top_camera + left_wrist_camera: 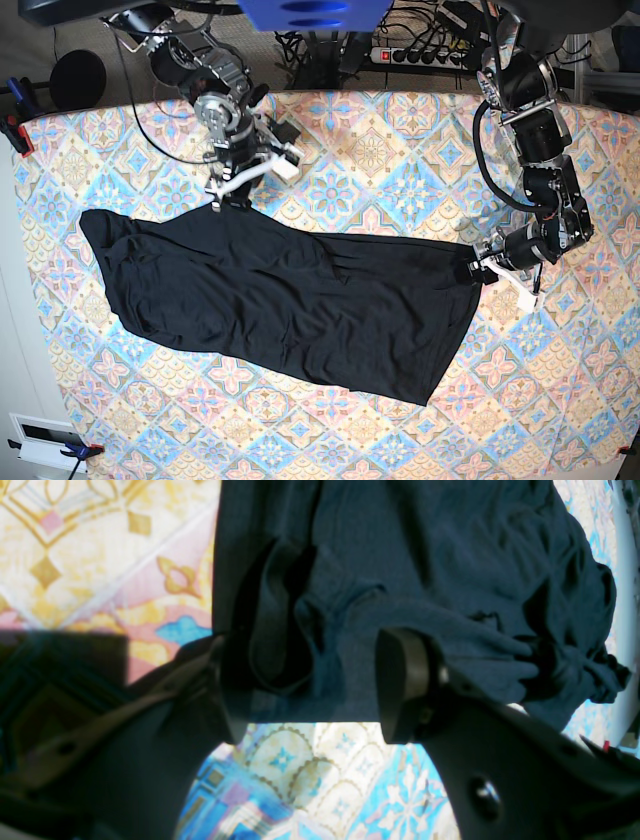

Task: Layout the t-shirt on the table in an organized manner, then fold the t-shirt properly
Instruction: 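Move the right gripper over the shirt's collar edge and grasp it, then drag the grasped collar edge with the right gripper away from the left gripper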

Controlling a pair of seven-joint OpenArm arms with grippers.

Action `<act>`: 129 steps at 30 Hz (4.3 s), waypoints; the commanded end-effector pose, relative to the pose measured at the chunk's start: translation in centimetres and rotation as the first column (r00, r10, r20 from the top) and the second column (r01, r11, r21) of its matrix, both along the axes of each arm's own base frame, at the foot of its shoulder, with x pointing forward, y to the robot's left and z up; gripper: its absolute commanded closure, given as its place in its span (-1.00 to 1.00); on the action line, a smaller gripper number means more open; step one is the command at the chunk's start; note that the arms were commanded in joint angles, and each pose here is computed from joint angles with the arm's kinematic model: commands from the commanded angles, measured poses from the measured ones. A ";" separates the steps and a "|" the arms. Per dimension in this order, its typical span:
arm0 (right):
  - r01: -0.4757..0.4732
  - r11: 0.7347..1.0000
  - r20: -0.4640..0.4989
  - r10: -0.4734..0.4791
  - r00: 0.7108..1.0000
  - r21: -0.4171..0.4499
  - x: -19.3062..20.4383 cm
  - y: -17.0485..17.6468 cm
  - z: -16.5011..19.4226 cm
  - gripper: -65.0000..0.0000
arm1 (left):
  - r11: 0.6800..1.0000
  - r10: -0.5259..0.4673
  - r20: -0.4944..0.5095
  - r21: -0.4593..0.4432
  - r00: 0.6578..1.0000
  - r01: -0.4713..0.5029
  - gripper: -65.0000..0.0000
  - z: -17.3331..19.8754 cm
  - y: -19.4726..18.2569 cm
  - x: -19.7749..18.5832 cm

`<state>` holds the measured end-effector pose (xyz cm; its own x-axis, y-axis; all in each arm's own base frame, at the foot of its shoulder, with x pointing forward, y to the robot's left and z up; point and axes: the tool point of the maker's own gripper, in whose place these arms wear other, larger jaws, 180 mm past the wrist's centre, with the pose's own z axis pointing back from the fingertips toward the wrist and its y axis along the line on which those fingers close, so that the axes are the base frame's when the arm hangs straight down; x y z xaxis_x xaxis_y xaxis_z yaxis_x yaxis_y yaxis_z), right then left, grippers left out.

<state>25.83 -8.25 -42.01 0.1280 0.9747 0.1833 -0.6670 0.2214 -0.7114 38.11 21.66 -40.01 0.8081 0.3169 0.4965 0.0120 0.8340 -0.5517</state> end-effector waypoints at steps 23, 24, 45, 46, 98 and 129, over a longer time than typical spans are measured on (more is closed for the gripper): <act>0.030 0.998 -0.051 -0.033 0.998 -0.060 1.1 -1.9 -2.2 0.02 | 1.000 0.014 0.066 0.001 0.998 -0.014 -0.12 2.0 0.8 1.5; 0.032 0.998 -0.052 -0.035 0.998 -0.062 1.1 -1.9 -2.2 0.02 | 1.000 0.014 0.066 0.001 0.998 -0.014 -0.12 2.0 0.8 1.5; 0.036 0.997 -0.053 -0.040 0.998 -0.071 1.1 -2.3 -2.2 0.64 | 1.000 0.014 0.061 0.006 0.998 -0.015 -0.12 2.0 1.1 1.4; 0.036 0.997 -0.053 -0.040 0.998 -0.071 1.1 -2.3 -2.2 0.67 | 1.000 0.014 0.061 0.006 0.998 -0.015 -0.12 2.0 1.1 1.4; 0.059 0.996 0.033 -0.057 0.998 -0.071 3.4 -4.1 1.3 0.08 | 1.000 0.016 0.064 0.003 0.998 -0.017 -0.12 2.0 1.0 1.4; 0.077 0.989 -0.033 -0.082 0.996 -0.128 2.1 -6.0 -1.2 1.00 | 1.000 0.018 0.050 0.001 0.999 -0.018 -0.12 1.4 0.9 0.8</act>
